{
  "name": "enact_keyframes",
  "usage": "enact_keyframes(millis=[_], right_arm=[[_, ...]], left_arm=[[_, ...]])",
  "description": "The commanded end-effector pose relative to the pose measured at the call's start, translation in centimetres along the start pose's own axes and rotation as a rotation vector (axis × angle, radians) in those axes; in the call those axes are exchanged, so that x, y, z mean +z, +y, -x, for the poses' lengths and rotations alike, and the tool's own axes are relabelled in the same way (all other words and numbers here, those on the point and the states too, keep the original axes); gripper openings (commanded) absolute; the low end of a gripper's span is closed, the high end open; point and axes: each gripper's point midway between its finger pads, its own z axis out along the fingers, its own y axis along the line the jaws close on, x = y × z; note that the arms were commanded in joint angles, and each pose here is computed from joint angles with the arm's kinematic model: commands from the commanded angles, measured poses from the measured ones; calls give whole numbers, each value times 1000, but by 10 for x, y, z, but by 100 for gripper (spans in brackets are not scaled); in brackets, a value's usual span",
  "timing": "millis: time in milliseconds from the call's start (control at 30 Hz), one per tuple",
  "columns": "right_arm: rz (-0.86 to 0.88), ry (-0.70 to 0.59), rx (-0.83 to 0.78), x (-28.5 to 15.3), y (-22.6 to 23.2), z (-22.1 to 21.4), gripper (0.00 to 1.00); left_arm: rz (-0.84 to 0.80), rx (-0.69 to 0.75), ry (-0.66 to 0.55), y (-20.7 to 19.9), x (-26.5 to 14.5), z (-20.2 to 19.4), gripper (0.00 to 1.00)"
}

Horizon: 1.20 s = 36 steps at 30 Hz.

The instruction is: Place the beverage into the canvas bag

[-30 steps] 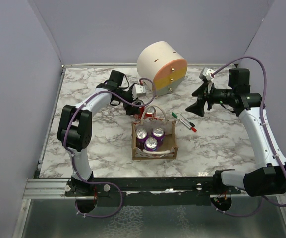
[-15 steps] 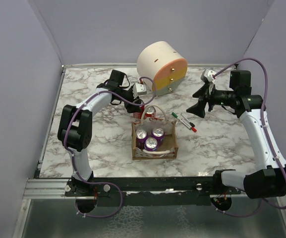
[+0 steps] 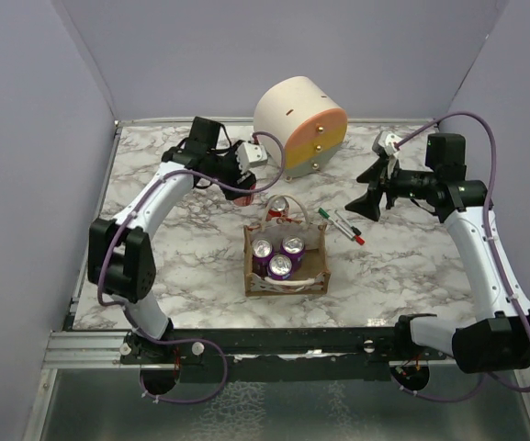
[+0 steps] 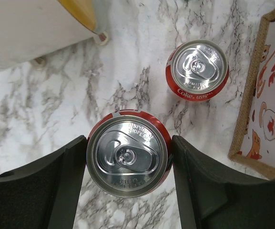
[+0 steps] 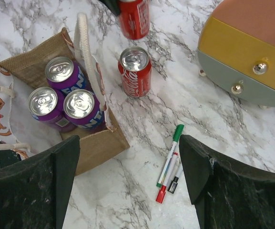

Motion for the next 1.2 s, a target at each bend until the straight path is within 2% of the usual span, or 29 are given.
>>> enact_keyframes(millis=[0, 267, 533, 900, 1167], right_arm=[[14, -23, -3, 2, -1, 2, 83], [111, 72, -7, 27, 22, -13, 80], [141, 189, 70, 54, 48, -41, 79], [56, 295, 117, 68, 45, -86, 79], [51, 312, 146, 68, 49, -101, 79]], left_arm=[[195, 91, -124, 13, -71, 76, 0], [223, 1, -248, -15, -136, 135, 0], [63, -20, -415, -80, -183, 186, 0], [-220, -18, -467, -145, -179, 190, 0], [-335, -21, -449, -164, -151, 185, 0]])
